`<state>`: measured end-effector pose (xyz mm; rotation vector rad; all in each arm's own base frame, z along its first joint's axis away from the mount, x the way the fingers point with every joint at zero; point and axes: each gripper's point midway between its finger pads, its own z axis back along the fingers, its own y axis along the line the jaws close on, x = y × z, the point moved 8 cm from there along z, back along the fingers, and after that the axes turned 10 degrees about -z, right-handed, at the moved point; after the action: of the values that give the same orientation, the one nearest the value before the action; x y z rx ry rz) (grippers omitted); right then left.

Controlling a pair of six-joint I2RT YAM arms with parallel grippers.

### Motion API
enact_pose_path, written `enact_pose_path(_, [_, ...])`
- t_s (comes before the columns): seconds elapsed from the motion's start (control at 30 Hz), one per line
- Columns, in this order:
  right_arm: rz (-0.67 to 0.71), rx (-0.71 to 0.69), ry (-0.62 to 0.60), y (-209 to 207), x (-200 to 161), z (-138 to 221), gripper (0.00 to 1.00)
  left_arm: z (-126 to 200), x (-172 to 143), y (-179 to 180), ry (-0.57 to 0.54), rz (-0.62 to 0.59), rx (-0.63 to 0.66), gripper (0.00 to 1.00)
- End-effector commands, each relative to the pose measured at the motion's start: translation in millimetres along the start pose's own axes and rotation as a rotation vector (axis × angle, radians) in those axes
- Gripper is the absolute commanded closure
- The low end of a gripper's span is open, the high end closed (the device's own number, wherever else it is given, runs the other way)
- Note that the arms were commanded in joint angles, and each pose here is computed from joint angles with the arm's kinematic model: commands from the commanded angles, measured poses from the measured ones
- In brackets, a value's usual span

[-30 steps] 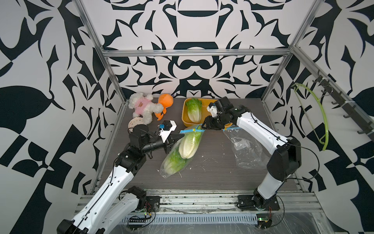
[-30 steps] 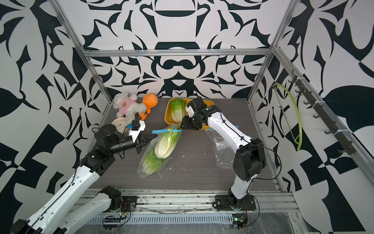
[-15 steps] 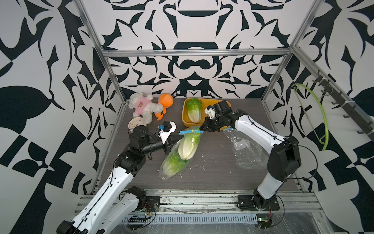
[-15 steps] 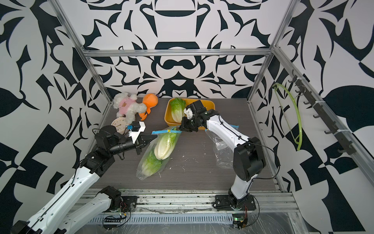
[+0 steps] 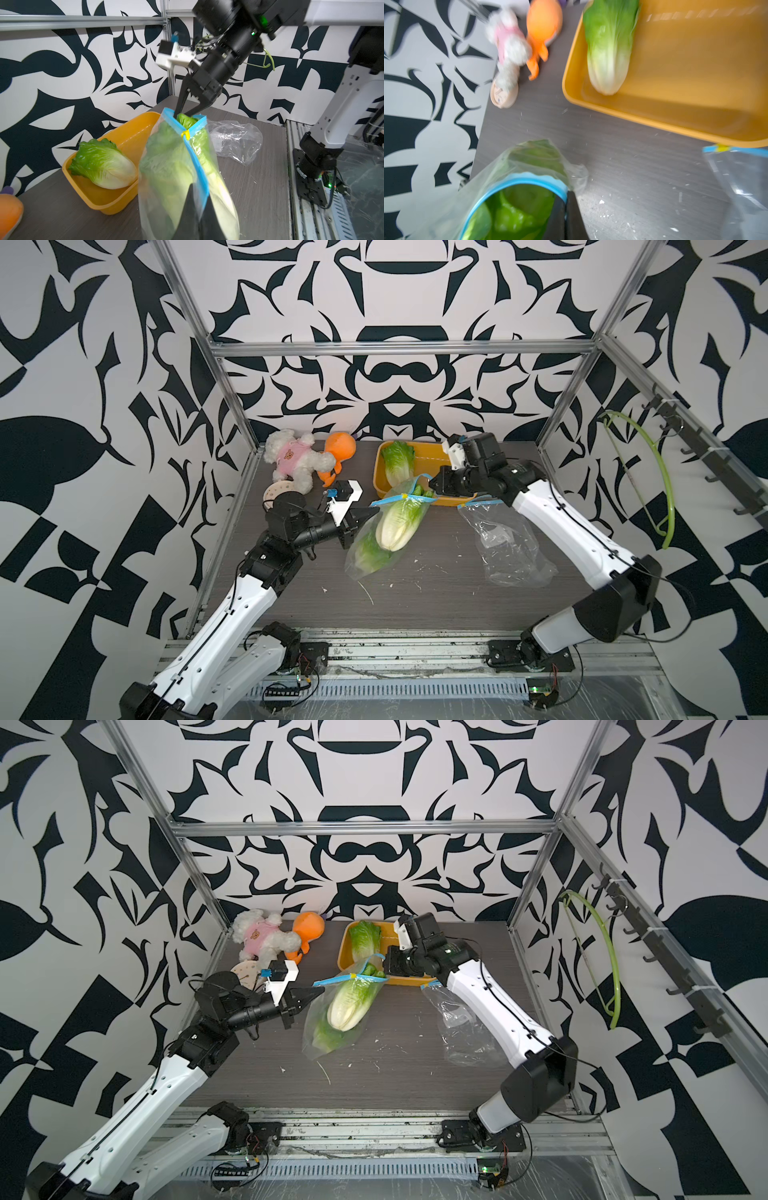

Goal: Put the chinese cabbages into a zipper bag and zip it
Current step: Adjust the zipper food storage bag at the center of the board.

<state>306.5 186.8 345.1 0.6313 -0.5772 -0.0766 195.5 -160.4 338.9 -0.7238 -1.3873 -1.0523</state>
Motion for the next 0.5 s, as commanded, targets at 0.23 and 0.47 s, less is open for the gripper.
enact_pose_path(0.23, [0.089,-0.133,-0.12,3.2,4.8,20.8,1.0,11.2,1.4,3.8,0.039,0.071,0.119,0.49])
enact_pose_path(0.47, [0.114,-0.145,-0.166,13.6,11.0,26.5,1.0,25.1,32.8,-9.2,0.119,0.116,0.023,0.37])
